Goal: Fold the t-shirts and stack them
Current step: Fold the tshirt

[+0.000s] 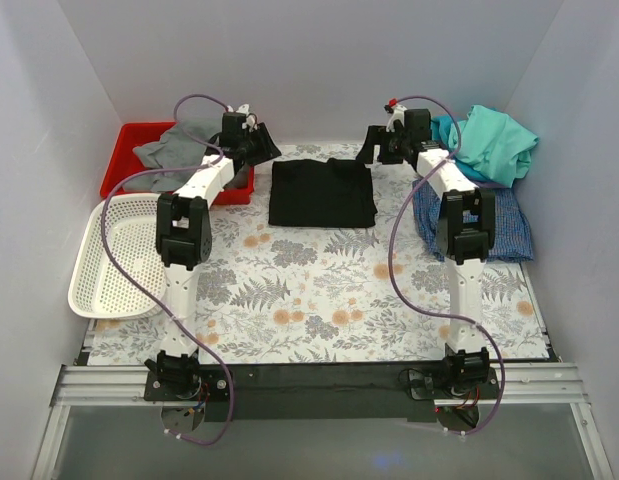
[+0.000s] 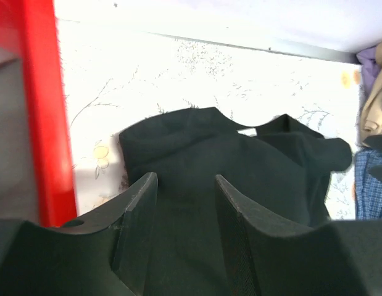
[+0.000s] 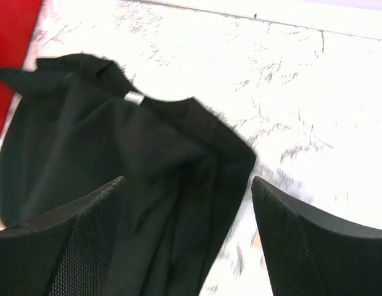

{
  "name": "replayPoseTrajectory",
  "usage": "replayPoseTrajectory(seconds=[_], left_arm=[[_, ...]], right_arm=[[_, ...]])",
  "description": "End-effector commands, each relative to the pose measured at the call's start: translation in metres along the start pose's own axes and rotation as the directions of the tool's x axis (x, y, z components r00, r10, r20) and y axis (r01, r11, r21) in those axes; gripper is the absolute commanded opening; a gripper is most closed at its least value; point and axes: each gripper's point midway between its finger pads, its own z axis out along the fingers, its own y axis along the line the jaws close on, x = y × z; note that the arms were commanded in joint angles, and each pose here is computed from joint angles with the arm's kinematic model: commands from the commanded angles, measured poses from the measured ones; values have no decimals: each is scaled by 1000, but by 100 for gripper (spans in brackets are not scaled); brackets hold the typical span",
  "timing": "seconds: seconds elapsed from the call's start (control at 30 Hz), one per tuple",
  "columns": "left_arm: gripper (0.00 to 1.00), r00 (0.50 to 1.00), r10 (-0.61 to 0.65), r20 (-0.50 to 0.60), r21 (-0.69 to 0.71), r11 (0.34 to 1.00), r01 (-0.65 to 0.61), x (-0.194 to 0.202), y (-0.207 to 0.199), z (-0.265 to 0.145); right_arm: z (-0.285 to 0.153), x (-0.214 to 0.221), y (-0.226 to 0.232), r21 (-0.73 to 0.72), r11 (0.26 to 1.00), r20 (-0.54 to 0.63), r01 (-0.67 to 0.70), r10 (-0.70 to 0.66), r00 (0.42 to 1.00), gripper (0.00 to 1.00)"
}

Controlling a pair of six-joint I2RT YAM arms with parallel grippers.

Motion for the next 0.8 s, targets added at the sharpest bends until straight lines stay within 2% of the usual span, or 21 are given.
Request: replayPoseTrajectory(seconds=[0.0, 0.07, 0.17, 0.2, 0.33, 0.4, 0.47, 0.6, 0.63, 0.77], left_arm=[[41, 976, 73, 204, 44, 995, -84, -71, -40, -59], [41, 973, 62, 220, 65, 995, -78, -74, -51, -77], [41, 989, 36, 144, 167, 984, -60, -49, -62, -80], [41, 996, 30, 83, 247, 968, -49, -33, -73, -80], [40, 997, -12, -82, 390, 920, 43, 3, -87, -66], [40, 990, -33, -134, 413, 907, 86, 20, -79, -47], [40, 988, -32, -153, 447, 889, 98, 21, -83, -40], [39, 985, -40, -170, 479, 870, 118, 30, -75, -15], [40, 979, -53, -195, 469, 872, 141, 42, -66, -3], [40, 986, -39, -165, 476, 872, 114, 38, -59, 18]], right_arm=[[-47, -59, 35, 1, 993, 156, 121, -120, 980, 86], [-53, -48, 46, -58, 992, 125, 110, -102, 987, 86], [-52, -29, 65, -150, 985, 65, 82, -73, 995, 84], [-49, -24, 74, -176, 981, 50, 81, -73, 996, 84], [-34, -8, 93, -265, 963, -5, 47, -50, 999, 82], [-20, -1, 94, -295, 956, -33, 8, -18, 999, 82], [-4, 13, 93, -331, 943, -84, -43, 16, 996, 80], [13, 13, 88, -341, 938, -83, -58, 31, 996, 80], [18, 15, 82, -325, 943, -86, -68, 42, 995, 80], [34, 27, 61, -270, 960, -91, -80, 57, 994, 80]])
